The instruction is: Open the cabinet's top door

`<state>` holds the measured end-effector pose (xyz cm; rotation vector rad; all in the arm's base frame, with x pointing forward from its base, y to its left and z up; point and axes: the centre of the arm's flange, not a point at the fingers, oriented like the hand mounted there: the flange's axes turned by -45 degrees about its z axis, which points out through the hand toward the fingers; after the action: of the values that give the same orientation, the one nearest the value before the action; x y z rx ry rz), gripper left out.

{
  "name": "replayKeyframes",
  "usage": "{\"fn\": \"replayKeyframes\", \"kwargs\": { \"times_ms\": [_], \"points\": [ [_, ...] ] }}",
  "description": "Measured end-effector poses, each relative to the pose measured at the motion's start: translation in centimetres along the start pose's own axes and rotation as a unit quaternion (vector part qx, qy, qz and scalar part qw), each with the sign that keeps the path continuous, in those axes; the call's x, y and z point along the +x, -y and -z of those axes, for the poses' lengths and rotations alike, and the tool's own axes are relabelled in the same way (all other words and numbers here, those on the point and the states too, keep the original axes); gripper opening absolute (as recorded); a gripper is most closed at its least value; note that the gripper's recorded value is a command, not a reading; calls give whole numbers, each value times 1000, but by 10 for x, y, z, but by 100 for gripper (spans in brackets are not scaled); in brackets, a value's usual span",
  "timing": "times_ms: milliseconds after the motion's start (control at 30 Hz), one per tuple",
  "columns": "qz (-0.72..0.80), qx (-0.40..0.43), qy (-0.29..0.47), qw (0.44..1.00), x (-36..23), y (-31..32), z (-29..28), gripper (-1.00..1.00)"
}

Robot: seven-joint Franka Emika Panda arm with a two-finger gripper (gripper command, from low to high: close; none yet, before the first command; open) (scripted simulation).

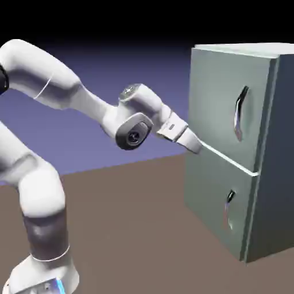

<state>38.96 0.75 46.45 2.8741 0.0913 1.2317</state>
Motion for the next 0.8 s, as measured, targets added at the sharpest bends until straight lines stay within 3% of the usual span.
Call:
{"fn": "replayKeyframes", "kwargs": {
  "times_ms": [800],
  "points": [
    [31, -6, -137, 990, 53, 15, 73, 0]
  ]
}}
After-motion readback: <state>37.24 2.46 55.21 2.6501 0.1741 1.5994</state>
